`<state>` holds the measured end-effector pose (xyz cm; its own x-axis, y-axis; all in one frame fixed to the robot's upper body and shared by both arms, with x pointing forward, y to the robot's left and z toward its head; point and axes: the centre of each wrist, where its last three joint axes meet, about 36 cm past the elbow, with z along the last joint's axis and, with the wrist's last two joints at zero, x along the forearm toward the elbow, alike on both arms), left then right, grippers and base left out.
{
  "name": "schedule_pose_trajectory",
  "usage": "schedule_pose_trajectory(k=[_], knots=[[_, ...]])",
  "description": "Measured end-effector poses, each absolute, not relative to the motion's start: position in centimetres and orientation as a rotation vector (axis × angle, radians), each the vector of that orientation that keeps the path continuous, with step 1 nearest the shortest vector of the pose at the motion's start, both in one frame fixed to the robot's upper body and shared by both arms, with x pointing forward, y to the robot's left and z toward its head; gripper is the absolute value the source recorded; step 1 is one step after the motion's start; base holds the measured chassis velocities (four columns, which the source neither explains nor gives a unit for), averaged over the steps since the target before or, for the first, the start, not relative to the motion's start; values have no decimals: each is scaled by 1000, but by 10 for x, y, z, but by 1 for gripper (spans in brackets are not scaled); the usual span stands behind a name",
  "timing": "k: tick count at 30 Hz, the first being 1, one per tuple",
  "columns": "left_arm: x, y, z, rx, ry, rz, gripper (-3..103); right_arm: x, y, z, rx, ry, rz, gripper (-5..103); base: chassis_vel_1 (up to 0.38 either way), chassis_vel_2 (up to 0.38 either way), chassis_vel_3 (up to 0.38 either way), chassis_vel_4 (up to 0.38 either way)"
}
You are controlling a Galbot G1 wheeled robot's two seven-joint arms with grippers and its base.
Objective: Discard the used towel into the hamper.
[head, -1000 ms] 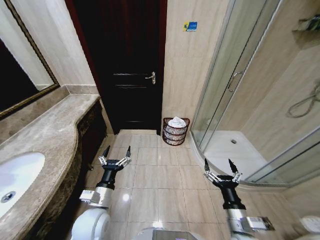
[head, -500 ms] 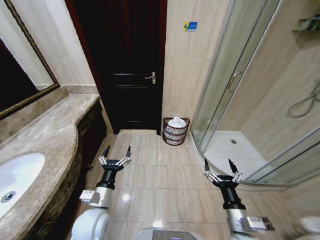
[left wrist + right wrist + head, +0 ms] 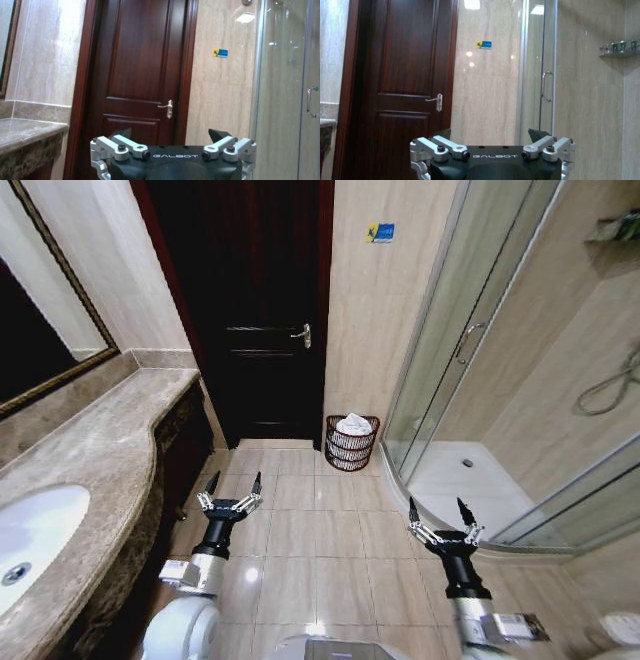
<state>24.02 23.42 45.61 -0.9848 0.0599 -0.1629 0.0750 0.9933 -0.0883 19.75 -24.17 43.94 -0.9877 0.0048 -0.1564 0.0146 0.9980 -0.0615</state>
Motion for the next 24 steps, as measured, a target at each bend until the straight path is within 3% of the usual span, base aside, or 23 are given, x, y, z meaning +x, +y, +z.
schedule_pose_trajectory(k=[24], knots=[[240,234,456,101,2976,-141,100,198,-242,439,15,2983,-94,100,0,0,0,0]])
